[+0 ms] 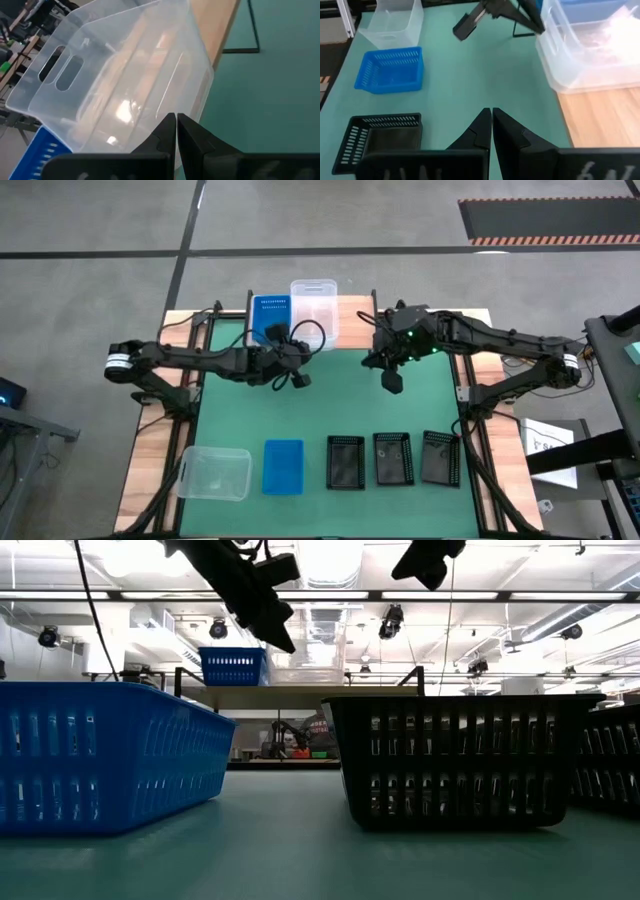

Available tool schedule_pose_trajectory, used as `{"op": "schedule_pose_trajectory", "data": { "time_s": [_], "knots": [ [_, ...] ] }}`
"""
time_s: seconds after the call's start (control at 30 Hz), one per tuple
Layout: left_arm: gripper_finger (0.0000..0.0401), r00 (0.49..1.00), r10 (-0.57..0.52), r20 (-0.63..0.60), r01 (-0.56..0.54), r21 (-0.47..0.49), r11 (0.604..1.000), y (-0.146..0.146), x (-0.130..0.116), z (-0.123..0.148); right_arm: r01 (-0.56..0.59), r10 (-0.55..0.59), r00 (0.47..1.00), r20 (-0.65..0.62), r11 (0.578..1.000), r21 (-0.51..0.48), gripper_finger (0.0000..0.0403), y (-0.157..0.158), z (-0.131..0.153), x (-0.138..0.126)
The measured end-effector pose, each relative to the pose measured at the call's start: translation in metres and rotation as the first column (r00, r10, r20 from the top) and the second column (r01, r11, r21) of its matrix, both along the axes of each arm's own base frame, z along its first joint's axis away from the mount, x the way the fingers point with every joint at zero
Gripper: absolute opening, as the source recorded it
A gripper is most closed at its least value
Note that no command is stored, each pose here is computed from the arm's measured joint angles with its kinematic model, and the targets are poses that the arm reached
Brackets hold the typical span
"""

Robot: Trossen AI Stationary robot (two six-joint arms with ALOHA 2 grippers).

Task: Stack baskets on shelf by color
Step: Stack the top transparent bin on the transparent bin on the shelf, then put the left black bin on the shelf

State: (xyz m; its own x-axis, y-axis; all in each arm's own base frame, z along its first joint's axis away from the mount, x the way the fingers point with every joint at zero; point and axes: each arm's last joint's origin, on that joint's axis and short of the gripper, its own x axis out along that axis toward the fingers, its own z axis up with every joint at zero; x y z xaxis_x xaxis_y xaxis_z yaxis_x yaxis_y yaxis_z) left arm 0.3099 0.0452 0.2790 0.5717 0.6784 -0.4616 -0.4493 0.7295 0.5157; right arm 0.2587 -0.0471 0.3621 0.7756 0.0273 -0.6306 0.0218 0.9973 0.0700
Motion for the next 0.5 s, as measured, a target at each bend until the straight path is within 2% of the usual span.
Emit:
{"op": "schedule_pose_trajectory", "data": {
  "time_s": [0.33, 0.5],
  "knots": [
    [0.0000, 0.999, -0.033, 0.030, 0.034, -0.021, 0.999, -0.001, 0.002, 0.002, -0.003, 0.003, 1.000, -0.019, 1.000, 0.014, 0.0009, 0.004, -0.006, 0.001],
    [0.0000, 0.991, -0.120, 0.057, 0.122, -0.042, 0.992, -0.019, 0.004, 0.005, -0.036, 0.036, 0.999, -0.040, 0.999, 0.018, 0.0009, 0.012, -0.017, 0.003]
  ]
}}
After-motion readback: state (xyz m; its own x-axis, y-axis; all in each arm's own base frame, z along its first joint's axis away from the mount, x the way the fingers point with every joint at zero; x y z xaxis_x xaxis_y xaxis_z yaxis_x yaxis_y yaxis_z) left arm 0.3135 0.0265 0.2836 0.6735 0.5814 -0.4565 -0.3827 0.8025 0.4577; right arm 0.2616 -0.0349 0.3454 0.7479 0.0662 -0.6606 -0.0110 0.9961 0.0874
